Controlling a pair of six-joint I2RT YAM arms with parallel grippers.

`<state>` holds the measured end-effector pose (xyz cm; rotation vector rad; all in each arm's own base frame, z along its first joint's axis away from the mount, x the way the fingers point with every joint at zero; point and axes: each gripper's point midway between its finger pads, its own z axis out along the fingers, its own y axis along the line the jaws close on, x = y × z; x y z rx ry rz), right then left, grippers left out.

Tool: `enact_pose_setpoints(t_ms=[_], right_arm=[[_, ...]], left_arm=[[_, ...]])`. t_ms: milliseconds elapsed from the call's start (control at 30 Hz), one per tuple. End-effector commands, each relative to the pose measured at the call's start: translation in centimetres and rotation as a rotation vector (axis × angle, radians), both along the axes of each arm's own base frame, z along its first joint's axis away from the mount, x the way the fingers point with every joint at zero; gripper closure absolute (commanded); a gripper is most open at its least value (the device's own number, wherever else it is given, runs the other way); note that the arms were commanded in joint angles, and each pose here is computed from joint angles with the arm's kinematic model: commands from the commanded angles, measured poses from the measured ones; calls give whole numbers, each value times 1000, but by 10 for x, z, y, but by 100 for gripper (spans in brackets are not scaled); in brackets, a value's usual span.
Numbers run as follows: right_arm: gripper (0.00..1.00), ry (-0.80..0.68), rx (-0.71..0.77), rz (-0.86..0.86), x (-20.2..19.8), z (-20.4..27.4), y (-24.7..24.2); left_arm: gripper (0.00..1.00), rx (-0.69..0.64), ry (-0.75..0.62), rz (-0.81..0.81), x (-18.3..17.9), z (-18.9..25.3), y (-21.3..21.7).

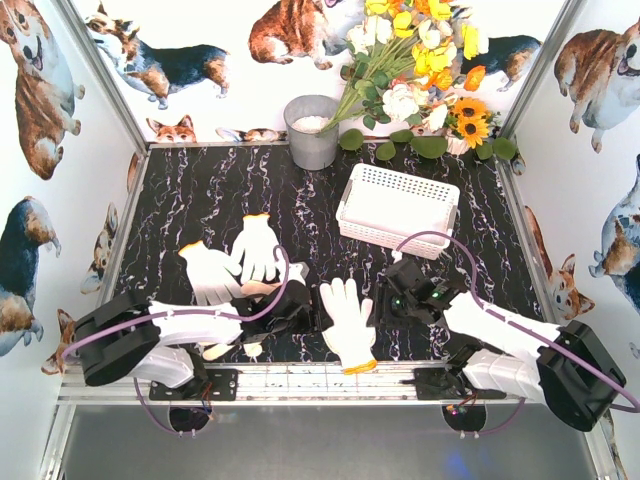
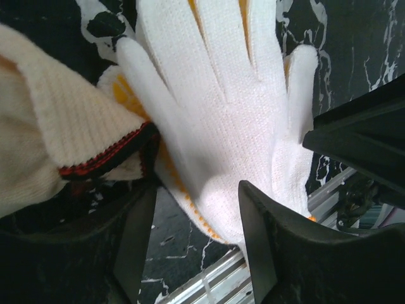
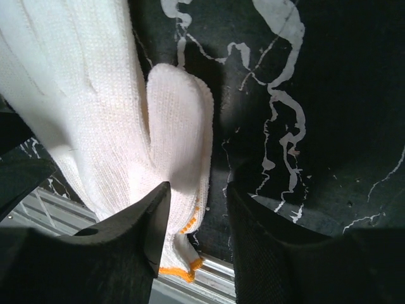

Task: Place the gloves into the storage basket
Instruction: Move the glove to the center of the board.

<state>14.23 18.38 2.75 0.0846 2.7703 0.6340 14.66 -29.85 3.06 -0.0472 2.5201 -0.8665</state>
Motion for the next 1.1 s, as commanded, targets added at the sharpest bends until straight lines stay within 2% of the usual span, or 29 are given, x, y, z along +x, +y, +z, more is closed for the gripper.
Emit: enact_pose_setpoints(t_ms=[0, 233, 400, 533, 633, 767, 967, 1067], right_arm=[[60, -55, -7, -36, 15, -1, 0], [71, -52, -94, -68, 17, -9, -16], [85, -55, -199, -128, 18, -13, -42], [86, -67, -220, -160, 20, -10, -51], [82, -75, -210, -171, 21, -5, -52], [69, -87, -157, -145, 18, 12, -45], [54, -17, -36, -39, -11, 37, -30], [49, 27, 38, -5, -28, 44, -22]], left_arm=[[52, -27, 2, -8, 4, -6, -11], [63, 16, -6, -25, 10, -17, -21], [68, 15, -17, -52, 16, -16, -38], [69, 15, -41, -51, 24, -11, -47], [64, 22, -49, -27, 27, -8, -41], [51, 9, -43, -19, 20, -1, -32], [39, -138, 17, -81, -6, 23, -39], [38, -186, 51, -113, -18, 30, -47]])
